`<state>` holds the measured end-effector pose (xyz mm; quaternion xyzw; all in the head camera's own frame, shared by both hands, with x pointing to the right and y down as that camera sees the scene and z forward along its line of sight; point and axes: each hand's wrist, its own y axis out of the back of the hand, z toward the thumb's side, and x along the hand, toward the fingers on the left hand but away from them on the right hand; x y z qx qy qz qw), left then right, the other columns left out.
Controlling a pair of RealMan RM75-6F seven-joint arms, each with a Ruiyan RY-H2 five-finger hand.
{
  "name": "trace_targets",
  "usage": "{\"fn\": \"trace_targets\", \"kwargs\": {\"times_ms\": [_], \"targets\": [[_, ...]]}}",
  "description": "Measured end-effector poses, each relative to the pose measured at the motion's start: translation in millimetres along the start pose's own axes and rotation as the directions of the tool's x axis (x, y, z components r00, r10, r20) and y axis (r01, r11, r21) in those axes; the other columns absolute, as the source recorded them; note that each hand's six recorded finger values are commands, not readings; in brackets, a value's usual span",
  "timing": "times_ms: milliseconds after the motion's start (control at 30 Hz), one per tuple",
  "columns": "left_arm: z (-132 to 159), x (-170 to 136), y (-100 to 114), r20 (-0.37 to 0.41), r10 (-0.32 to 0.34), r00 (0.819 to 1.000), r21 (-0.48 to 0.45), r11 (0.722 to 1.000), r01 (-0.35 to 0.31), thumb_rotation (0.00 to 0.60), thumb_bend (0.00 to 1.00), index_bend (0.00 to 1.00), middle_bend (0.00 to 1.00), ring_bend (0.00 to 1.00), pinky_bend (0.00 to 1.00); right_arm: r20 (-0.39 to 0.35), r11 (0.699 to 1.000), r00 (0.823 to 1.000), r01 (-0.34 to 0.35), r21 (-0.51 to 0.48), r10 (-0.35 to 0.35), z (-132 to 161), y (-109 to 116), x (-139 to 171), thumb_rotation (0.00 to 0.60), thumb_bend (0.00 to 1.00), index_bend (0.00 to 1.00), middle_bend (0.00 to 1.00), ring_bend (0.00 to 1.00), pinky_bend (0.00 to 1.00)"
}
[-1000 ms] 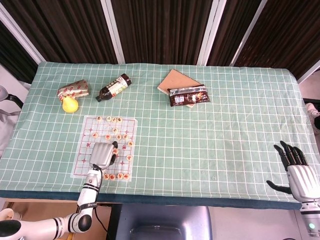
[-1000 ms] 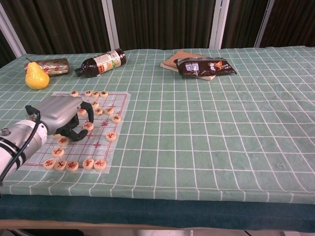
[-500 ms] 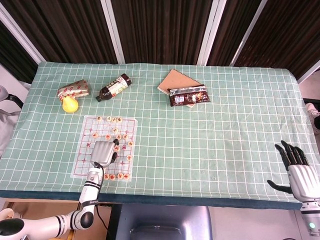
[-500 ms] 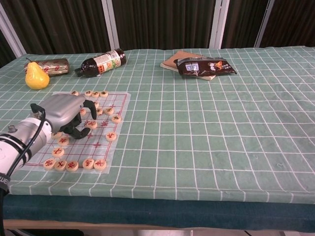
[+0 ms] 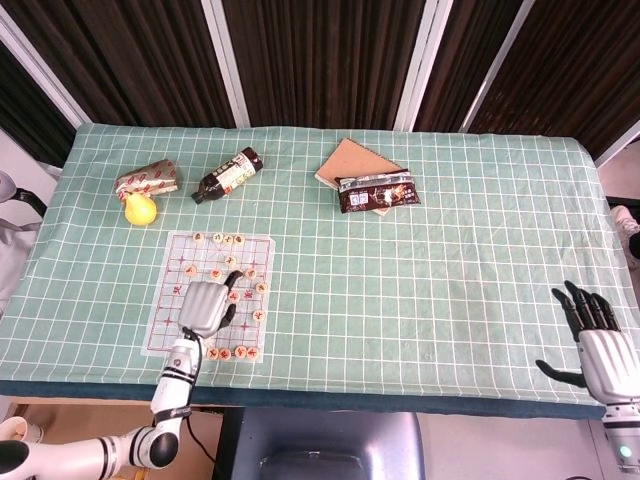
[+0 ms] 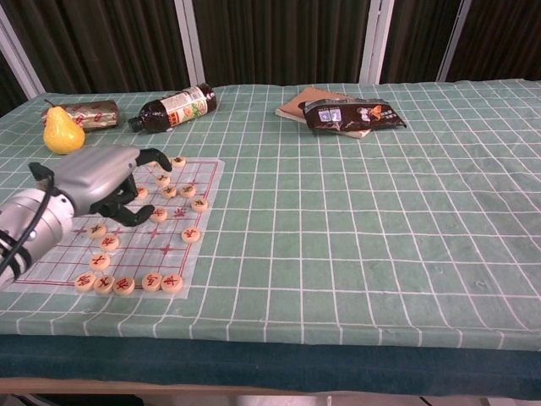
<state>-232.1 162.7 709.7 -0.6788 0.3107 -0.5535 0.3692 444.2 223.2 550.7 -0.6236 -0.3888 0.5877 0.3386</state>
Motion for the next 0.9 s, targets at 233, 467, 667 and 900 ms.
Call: {"fn": "trace_targets", "kwargs": {"times_ms": [233, 467, 667, 900], "targets": [[-32, -58, 64, 0.066, 0.109, 0.992, -0.086, 0.991, -0.103, 0.6, 0.37, 0.11, 0.48, 0.52, 0.69, -0.018, 1.0, 1.0, -0.01, 0.005, 0.01, 5, -1, 5, 0.6, 0.12, 0.0, 0.0, 0.0, 0.0], [-95, -155, 96, 0.114, 0.202, 0.973, -0.182, 0.967, -0.179, 0.6, 0.39, 0.0, 0.07, 0.03, 0.09, -0.03, 1.0, 1.0, -0.007, 0.029, 0.008, 11, -1, 11, 0.6, 0.12, 0.0, 0.0, 0.0, 0.0], [-154, -222, 85, 0.087, 0.174, 0.981, -0.239, 0.96, -0.149, 0.6, 0.41, 0.0, 0.0, 0.0, 0.02, -0.035, 0.999, 0.999, 0.005, 0.039, -0.003, 16, 1, 15, 0.6, 0.12, 0.0, 0.0, 0.0, 0.0], [-173, -243, 80, 0.055, 0.111, 0.992, -0.228, 0.969, -0.095, 0.6, 0.41, 0.0, 0.0, 0.0, 0.03, -0.046, 0.999, 0.999, -0.003, 0.05, 0.005, 19, -2, 15, 0.6, 0.12, 0.0, 0.0, 0.0, 0.0]]}}
